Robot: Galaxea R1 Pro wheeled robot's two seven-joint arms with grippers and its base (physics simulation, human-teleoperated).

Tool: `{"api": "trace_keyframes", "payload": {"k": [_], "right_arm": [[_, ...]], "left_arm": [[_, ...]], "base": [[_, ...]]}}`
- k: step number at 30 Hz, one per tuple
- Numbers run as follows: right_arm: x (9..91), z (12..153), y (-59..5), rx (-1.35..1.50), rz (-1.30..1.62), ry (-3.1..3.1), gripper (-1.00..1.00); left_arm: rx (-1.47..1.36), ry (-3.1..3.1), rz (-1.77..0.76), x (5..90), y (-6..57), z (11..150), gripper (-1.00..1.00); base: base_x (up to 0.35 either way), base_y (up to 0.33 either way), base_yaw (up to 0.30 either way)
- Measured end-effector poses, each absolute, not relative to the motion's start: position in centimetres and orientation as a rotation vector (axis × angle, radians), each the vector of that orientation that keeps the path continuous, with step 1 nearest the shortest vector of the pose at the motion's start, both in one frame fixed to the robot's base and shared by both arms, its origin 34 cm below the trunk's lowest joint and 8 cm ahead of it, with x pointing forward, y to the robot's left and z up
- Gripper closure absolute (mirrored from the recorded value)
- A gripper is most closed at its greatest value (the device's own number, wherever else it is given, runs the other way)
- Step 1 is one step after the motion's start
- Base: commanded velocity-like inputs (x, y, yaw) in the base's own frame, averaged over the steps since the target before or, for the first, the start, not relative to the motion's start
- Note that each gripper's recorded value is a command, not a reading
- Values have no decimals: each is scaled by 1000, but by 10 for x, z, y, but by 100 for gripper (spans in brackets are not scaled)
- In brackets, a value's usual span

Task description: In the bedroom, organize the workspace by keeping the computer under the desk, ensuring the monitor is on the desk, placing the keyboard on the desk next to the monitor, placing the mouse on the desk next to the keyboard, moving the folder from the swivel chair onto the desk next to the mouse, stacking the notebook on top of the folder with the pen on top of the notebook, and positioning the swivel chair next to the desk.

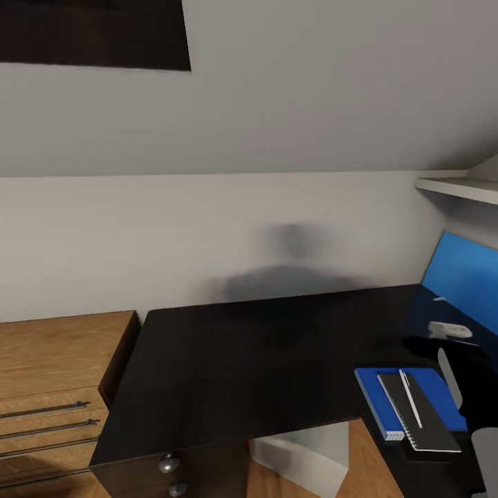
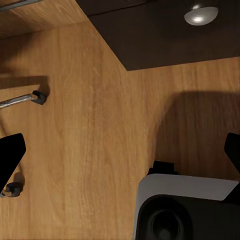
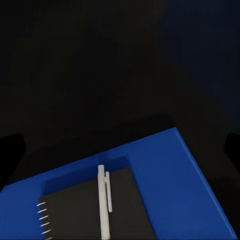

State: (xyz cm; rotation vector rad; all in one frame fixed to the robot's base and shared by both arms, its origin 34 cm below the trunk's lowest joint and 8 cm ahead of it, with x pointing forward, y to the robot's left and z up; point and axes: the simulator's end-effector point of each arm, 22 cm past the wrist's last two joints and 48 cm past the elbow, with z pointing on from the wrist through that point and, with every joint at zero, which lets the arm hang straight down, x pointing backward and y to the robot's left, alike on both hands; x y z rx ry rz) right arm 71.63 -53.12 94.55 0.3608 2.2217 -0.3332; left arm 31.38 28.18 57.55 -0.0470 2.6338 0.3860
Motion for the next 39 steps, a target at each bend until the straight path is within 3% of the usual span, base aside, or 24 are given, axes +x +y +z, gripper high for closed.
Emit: {"api": "trace_keyframes", "payload": {"k": [21, 25, 39], "right_arm": [[712, 918, -484, 329, -194, 2241, -100], [725, 937, -440, 311, -124, 2180, -100], [699, 928, -395, 260, -123, 2168, -100]], "left_arm": [[-61, 2633, 402, 313, 290, 576, -100], [-62, 2632, 408, 313, 290, 576, -100], [-55, 2633, 394, 314, 284, 576, -100]], "base": [[0, 0, 0], [0, 0, 23], [-1, 0, 212]]}}
